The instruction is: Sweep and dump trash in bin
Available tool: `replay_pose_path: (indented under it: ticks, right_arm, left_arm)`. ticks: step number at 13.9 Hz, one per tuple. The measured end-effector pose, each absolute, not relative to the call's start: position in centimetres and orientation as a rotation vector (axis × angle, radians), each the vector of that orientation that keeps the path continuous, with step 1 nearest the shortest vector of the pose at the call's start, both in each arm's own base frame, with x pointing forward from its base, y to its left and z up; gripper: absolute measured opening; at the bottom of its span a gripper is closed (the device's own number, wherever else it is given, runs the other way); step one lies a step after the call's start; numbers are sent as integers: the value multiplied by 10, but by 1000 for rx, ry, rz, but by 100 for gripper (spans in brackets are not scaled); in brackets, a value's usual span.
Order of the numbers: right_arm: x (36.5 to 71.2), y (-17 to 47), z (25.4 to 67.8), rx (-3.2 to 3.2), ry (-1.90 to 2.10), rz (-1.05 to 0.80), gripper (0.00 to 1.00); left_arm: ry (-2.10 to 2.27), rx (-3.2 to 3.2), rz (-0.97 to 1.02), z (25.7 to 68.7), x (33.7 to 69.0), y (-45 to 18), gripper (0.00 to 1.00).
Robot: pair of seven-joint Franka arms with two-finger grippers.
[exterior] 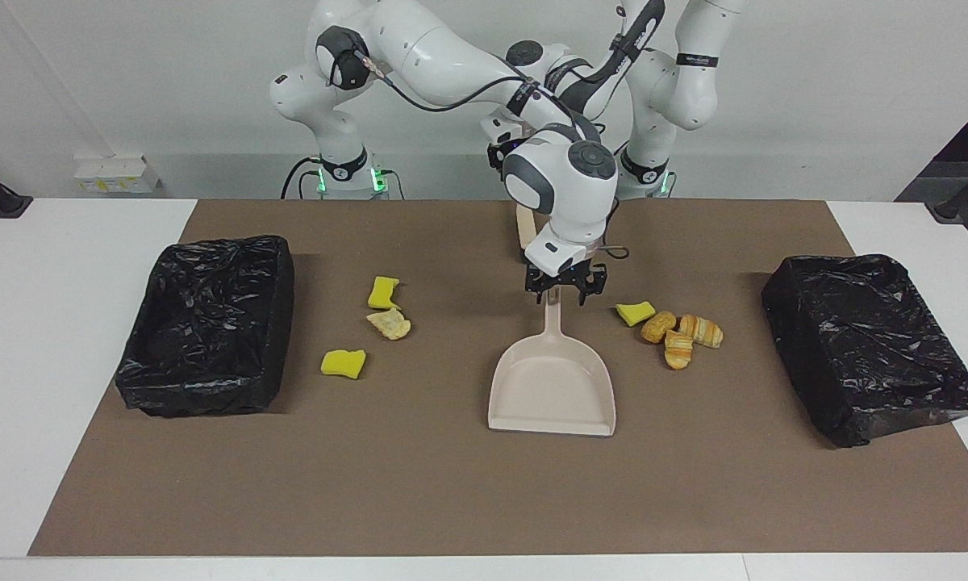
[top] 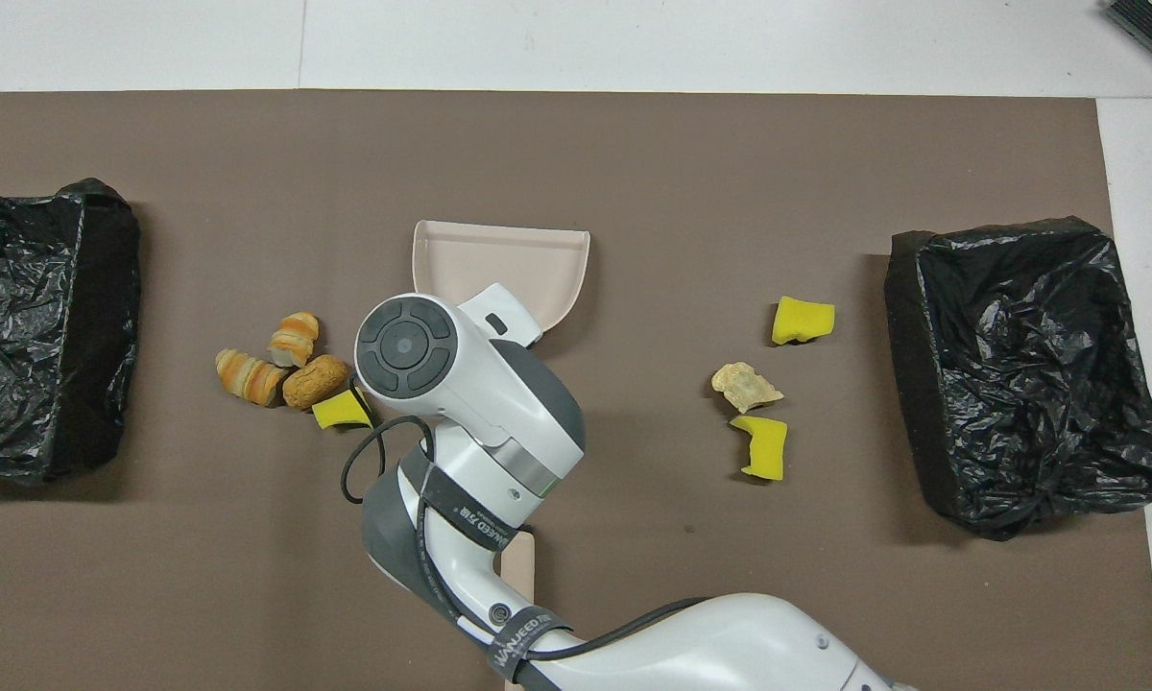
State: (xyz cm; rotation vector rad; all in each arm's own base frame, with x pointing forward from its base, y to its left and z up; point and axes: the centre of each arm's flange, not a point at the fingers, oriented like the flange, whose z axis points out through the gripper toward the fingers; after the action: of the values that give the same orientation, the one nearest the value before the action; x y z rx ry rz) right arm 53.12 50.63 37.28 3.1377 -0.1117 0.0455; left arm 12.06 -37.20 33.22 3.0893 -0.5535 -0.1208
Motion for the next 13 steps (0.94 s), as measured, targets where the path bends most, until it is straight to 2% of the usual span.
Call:
replay_pose_path:
  ticks: [1, 4, 5, 6, 7, 8, 9, 10, 11, 13]
  right_arm:
    - [531, 506, 372, 3138, -112, 47, 76]
    - [525, 514, 365, 3137, -92, 41, 73]
    - [521, 518, 362, 3136, -86, 39, 71]
    - [519, 521, 360, 3135, -83, 37, 70]
    - [518, 522, 359, 3135, -81, 37, 64]
    - [518, 521, 359, 3134, -82, 38, 63]
    - [519, 521, 359, 3133, -84, 39, 55]
    - [520, 520, 359, 3132, -87, 41, 42]
    - [521, 519, 359, 3131, -87, 43, 41]
    - [522, 518, 359, 3127, -87, 51, 34]
  left_arm:
    - [-551, 3090, -122, 332, 121, -372, 68]
    - [-534, 3100, -135, 331, 124, -370, 66]
    - [-526, 3106, -143, 330, 125, -369, 57]
    - [-518, 3110, -148, 330, 127, -367, 57]
    - [-513, 3111, -150, 330, 128, -367, 50]
    - [-509, 3111, -151, 330, 129, -367, 35]
    - [-502, 3111, -151, 331, 131, -367, 25]
    - [-492, 3112, -149, 332, 134, -366, 12]
    - [-486, 3118, -149, 333, 137, -365, 9]
    - [-493, 3153, -168, 334, 141, -362, 9]
